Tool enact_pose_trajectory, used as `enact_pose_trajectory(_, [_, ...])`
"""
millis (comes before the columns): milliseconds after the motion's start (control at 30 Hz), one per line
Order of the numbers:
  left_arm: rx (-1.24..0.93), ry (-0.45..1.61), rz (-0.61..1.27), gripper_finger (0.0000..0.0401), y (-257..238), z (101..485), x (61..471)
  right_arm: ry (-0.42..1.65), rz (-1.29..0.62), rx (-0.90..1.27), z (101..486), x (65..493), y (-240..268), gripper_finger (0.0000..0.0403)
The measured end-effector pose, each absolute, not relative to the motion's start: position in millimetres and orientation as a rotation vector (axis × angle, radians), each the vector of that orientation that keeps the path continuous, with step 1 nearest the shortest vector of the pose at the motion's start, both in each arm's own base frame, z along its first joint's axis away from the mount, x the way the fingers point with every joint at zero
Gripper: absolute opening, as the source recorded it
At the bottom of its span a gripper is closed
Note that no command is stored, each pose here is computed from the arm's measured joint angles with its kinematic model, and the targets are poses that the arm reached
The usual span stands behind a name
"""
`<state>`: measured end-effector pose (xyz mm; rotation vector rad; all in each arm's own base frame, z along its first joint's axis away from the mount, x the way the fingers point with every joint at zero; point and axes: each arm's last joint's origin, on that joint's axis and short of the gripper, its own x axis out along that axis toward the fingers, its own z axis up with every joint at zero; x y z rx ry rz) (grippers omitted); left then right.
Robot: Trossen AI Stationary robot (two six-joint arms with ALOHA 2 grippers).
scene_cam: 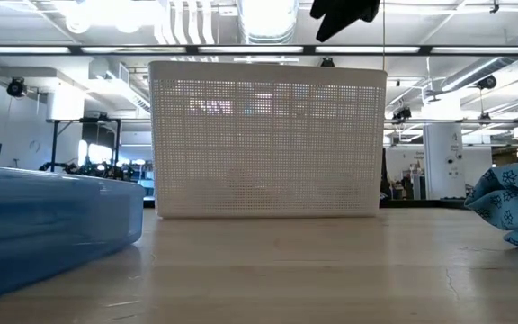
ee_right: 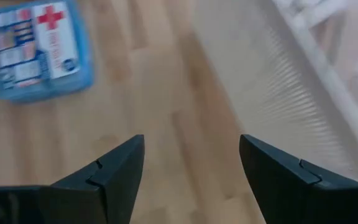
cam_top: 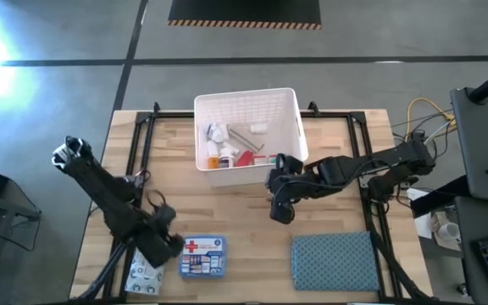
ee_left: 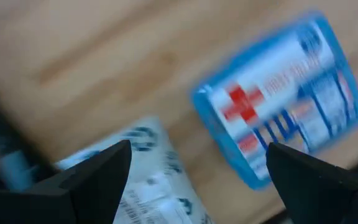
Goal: Pick & place medical supplies in basket/bin
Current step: Put the blue first aid kit into the white bin
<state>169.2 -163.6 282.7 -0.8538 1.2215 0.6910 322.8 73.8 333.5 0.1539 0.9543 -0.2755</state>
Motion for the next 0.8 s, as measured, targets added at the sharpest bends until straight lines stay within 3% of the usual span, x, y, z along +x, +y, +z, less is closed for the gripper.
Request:
enact_pose_trajectory(133, [-0.745, 1.229, 0.366, 0.0349, -194, 257, 180, 1.011, -0.229, 0.236, 327, 324, 77, 0.0246])
enact_pose_trajectory(200, [-0.700, 1.230, 0.294, 0.0349, -204, 243, 182, 1.024, -0.202, 0.273, 326, 324, 79, 0.0244])
enact_pose_trajectory(433, [-0.660, 1.338, 0.279, 0.0349, -217, 210, 181, 1.039, -0.190, 0.404, 325, 318, 103, 0.0235])
enact_pose_trajectory(667, [-0.810, 1.301, 0.307, 0.0349, -217, 181, 181, 1.132, -0.421, 0.888, 296, 319, 107, 0.0233])
enact_pose_trajectory(800, [-0.914, 1.229, 0.281, 0.0349, -215, 167, 181, 1.128, -0.367, 1.048, 271, 328, 118, 0.0233])
